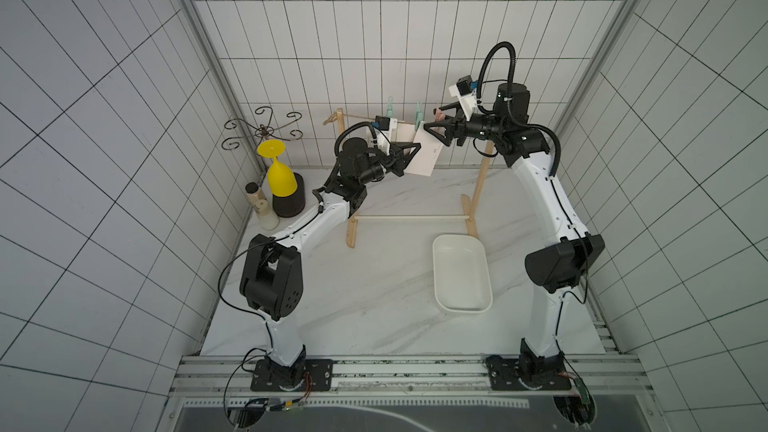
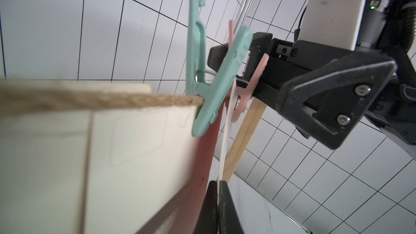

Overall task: Remove the postcards from the strings
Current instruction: Remove the clamp from the clothesline.

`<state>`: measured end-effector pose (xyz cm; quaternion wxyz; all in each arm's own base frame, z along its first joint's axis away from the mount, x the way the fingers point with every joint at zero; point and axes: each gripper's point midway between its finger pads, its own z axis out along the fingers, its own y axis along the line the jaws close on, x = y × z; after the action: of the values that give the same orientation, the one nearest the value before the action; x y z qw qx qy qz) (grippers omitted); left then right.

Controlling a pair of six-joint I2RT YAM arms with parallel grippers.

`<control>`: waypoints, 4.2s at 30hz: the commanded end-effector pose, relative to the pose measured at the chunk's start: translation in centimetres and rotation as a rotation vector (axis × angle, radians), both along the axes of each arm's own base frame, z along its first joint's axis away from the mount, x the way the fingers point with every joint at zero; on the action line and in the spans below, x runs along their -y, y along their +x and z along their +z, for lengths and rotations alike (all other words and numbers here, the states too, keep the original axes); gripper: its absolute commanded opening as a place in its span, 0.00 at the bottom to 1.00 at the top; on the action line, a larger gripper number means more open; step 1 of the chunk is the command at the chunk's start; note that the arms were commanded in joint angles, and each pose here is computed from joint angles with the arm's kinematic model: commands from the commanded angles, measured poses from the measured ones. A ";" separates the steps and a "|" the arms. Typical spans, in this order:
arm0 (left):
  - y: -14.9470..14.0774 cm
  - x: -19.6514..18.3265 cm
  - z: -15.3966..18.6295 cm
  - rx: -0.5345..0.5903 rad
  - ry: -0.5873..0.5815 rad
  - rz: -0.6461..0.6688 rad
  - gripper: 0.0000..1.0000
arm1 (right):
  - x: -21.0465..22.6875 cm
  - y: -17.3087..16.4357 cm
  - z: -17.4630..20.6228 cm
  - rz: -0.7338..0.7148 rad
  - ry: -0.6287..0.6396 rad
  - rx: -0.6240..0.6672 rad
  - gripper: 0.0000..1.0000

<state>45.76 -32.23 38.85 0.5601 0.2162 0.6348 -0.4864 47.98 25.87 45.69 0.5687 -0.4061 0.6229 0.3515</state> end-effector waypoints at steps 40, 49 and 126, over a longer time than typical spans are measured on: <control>0.0 0.5 0.7 -0.011 -0.022 -0.100 0.00 | 0.9 -3.0 1.6 0.122 0.023 0.057 0.48; -0.2 0.8 0.6 -0.018 -0.015 -0.122 0.00 | 1.0 -3.2 1.6 0.141 0.027 0.055 0.52; -2.0 2.0 -0.5 -0.040 0.046 -0.172 0.00 | 2.4 -3.4 6.2 0.058 0.209 0.185 0.00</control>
<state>44.45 -34.33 37.89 0.4929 0.2722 0.6350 -0.5289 45.63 23.89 49.24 0.6151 -0.4043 0.5454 0.4008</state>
